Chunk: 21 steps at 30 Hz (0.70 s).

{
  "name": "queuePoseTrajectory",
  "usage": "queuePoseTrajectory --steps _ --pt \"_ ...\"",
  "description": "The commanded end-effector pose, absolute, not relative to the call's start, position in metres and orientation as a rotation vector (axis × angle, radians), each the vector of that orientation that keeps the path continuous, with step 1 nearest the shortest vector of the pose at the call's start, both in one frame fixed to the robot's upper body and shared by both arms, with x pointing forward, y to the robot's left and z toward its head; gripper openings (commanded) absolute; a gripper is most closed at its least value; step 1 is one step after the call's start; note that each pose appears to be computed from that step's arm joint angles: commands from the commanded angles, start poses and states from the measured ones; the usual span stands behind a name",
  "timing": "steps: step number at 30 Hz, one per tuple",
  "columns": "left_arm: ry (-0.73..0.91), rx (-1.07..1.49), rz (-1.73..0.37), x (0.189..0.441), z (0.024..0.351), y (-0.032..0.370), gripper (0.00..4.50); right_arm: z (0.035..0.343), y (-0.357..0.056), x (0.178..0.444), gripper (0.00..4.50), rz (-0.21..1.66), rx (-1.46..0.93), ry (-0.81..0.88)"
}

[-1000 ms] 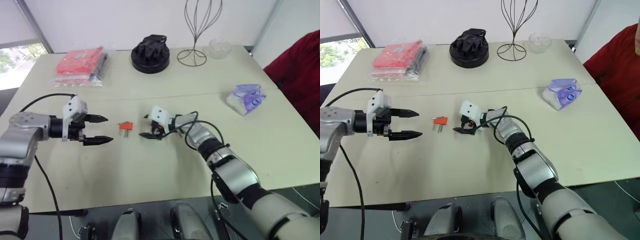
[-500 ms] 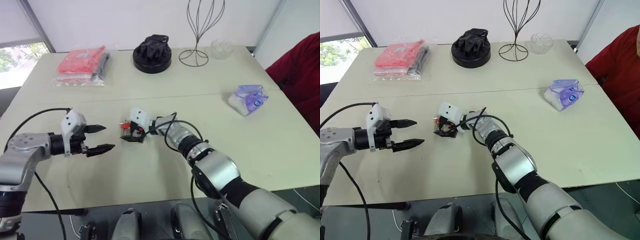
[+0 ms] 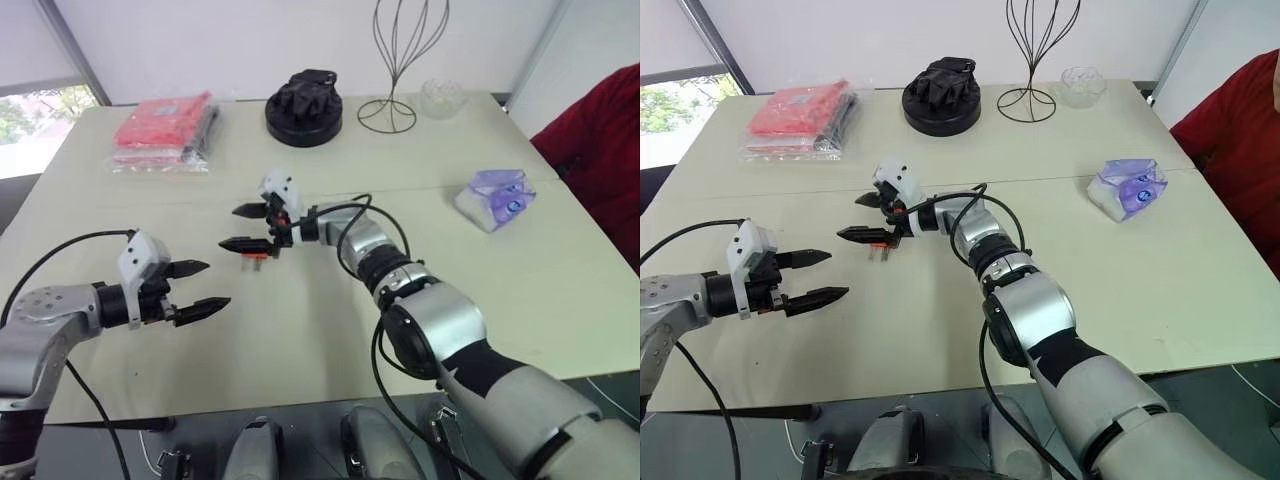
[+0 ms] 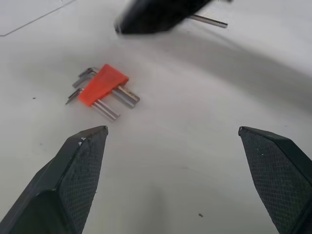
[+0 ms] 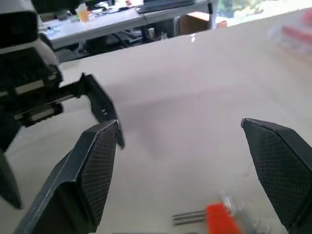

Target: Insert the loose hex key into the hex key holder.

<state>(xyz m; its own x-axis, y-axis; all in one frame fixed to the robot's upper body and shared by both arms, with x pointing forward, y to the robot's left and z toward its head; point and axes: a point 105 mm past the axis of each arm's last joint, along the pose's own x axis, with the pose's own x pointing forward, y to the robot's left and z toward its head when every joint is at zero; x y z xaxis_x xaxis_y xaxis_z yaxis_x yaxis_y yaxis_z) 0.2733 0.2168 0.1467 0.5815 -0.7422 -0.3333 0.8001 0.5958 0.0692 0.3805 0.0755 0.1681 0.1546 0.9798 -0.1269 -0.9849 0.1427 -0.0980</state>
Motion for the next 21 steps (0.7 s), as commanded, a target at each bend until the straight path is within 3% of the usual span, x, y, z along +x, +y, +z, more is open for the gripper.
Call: queuePoseTrajectory --steps 1,7,21 --pt "0.25 0.239 -0.92 0.276 0.158 0.214 4.48 0.163 0.067 0.391 4.19 1.328 -0.256 0.027" --pt "0.252 0.242 -0.923 0.276 0.159 0.212 4.48 0.144 0.058 0.398 4.19 1.252 -0.371 0.061" --pt "0.251 0.231 -0.898 0.271 0.158 0.212 4.48 0.108 0.064 0.386 4.19 1.27 -0.481 0.141"
